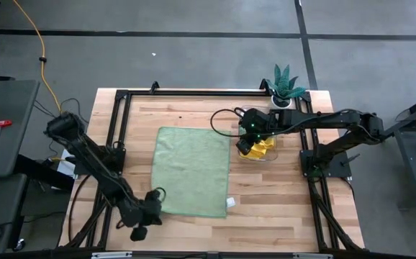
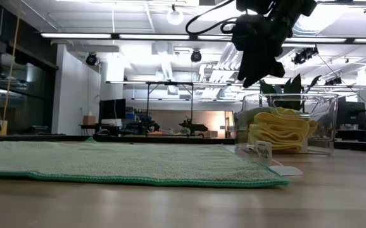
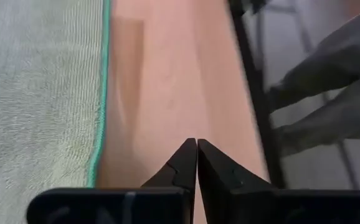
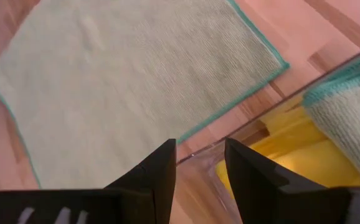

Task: Fold microfiber towels
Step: Fold the green microfiber towel

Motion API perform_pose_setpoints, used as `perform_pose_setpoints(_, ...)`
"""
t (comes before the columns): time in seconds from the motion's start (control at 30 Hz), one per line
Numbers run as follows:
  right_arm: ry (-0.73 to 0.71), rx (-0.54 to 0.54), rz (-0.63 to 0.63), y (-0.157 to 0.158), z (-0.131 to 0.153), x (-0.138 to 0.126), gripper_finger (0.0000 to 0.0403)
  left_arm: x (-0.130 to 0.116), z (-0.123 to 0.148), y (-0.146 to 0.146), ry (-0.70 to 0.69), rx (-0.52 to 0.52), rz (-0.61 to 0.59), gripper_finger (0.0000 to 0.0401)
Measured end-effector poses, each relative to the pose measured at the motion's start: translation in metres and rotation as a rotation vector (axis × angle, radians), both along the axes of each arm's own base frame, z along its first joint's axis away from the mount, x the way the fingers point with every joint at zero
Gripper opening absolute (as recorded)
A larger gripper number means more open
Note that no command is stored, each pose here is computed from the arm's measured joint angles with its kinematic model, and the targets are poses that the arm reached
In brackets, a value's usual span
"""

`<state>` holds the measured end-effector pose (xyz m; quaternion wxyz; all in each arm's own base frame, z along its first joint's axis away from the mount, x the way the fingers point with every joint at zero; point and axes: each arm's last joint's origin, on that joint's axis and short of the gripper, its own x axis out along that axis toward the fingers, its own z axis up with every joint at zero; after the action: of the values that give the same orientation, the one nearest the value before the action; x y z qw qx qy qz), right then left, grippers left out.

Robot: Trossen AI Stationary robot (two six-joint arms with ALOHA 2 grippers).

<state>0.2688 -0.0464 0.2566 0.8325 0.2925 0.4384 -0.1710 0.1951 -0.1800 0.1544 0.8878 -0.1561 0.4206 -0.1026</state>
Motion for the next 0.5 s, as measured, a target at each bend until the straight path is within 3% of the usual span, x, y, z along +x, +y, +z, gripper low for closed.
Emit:
perform_pose_setpoints(0.2, 0.035, -0.018, 0.032, -0.001, -0.002, -0.003, 0.0128, 0.017, -0.028, -0.005, 0.148, 0.074, 0.14, 0.0)
perform_pose_setpoints(0.37, 0.034, -0.023, 0.033, -0.003, -0.002, -0.003, 0.0128, 0.016, -0.027, 0.0, 0.143, 0.126, 0.238, 0.0)
perform_pose_setpoints(0.5, 0.035, -0.022, 0.032, -0.003, -0.002, -0.003, 0.0128, 0.009, -0.033, 0.012, 0.235, 0.207, 0.319, 0.0)
